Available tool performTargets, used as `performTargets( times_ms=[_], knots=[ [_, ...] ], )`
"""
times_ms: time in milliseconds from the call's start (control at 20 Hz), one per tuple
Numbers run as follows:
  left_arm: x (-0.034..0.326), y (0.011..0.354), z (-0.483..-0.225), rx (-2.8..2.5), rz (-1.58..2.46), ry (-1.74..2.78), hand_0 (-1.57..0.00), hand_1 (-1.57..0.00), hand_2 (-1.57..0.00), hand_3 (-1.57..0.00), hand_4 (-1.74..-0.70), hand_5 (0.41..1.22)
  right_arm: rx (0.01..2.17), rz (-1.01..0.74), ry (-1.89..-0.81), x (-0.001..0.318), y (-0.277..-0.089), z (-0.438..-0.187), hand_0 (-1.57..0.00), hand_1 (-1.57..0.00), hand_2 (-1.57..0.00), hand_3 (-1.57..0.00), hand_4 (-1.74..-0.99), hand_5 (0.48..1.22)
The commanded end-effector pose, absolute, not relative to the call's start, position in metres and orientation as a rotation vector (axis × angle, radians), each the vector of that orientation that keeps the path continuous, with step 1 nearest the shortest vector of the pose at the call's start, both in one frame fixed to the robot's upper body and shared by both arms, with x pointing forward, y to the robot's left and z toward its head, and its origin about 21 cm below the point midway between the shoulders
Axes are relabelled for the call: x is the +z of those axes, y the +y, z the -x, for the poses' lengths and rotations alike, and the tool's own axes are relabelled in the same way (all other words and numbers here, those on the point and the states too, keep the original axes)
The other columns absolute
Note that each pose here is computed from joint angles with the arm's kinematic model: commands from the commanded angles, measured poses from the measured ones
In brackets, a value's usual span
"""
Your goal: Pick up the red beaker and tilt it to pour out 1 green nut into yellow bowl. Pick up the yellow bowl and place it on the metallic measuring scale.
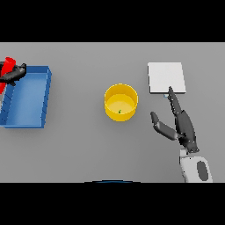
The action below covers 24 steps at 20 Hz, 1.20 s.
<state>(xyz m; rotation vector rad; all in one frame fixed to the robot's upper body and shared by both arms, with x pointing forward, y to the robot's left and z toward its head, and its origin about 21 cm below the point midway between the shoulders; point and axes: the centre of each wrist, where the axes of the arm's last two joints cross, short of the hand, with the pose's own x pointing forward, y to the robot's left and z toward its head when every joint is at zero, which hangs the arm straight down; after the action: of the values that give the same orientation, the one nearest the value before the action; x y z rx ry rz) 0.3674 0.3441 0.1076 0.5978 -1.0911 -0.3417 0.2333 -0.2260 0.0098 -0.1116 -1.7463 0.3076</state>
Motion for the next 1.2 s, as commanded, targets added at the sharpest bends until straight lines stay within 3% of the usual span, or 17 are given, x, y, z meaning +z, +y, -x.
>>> performTargets(
  times_ms=[0, 150, 350, 550, 650, 750, 1000, 1150],
  knots=[
    [0.109, 0.343, -0.365, -0.339, -0.546, -1.098, -0.75, -0.69, -0.65, -0.67, -1.05, 0.683, 0.315, 0.108, -1.749, 0.007, -0.225, -0.231, 0.00, 0.00, 0.00, 0.00, -1.150, 0.671],
    [0.111, 0.348, -0.363, -0.439, -0.586, -1.030, -0.38, -0.35, -0.33, -0.34, -0.88, 0.644, 0.310, 0.106, -1.748, 0.010, -0.226, -0.233, 0.00, 0.00, 0.00, 0.00, -1.155, 0.669],
    [0.102, 0.347, -0.365, -0.491, -0.649, -0.973, -0.16, -0.14, -0.14, -0.14, -0.80, 0.627, 0.328, 0.144, -1.753, 0.010, -0.225, -0.231, 0.00, 0.00, 0.00, 0.00, -1.158, 0.665],
    [0.102, 0.340, -0.363, -0.491, -0.648, -1.066, -0.06, -0.06, -0.06, -0.06, -0.78, 0.633, 0.369, 0.209, -1.708, 0.013, -0.220, -0.233, 0.00, 0.00, 0.00, 0.00, -1.131, 0.631],
    [0.102, 0.338, -0.362, -0.462, -0.619, -1.117, -0.04, -0.04, -0.03, -0.04, -0.78, 0.644, 0.471, 0.185, -1.729, 0.021, -0.219, -0.242, 0.00, 0.00, 0.00, 0.00, -1.087, 0.649],
    [0.105, 0.336, -0.363, -0.449, -0.599, -1.141, -0.03, -0.02, -0.02, -0.02, -0.79, 0.657, 0.634, 0.180, -1.730, 0.028, -0.223, -0.248, 0.00, 0.00, 0.00, 0.00, -1.088, 0.665],
    [0.104, 0.331, -0.361, -0.447, -0.574, -1.146, -0.01, -0.01, -0.01, -0.01, -0.81, 0.683, 1.104, 0.372, -1.663, 0.050, -0.215, -0.276, 0.00, 0.00, 0.00, 0.00, -1.137, 0.626],
    [0.101, 0.326, -0.362, -0.447, -0.560, -1.141, 0.00, 0.00, 0.00, 0.00, -0.81, 0.688, 1.382, 0.398, -1.639, 0.062, -0.199, -0.294, 0.00, 0.00, 0.00, 0.00, -1.152, 0.632]
  ],
)
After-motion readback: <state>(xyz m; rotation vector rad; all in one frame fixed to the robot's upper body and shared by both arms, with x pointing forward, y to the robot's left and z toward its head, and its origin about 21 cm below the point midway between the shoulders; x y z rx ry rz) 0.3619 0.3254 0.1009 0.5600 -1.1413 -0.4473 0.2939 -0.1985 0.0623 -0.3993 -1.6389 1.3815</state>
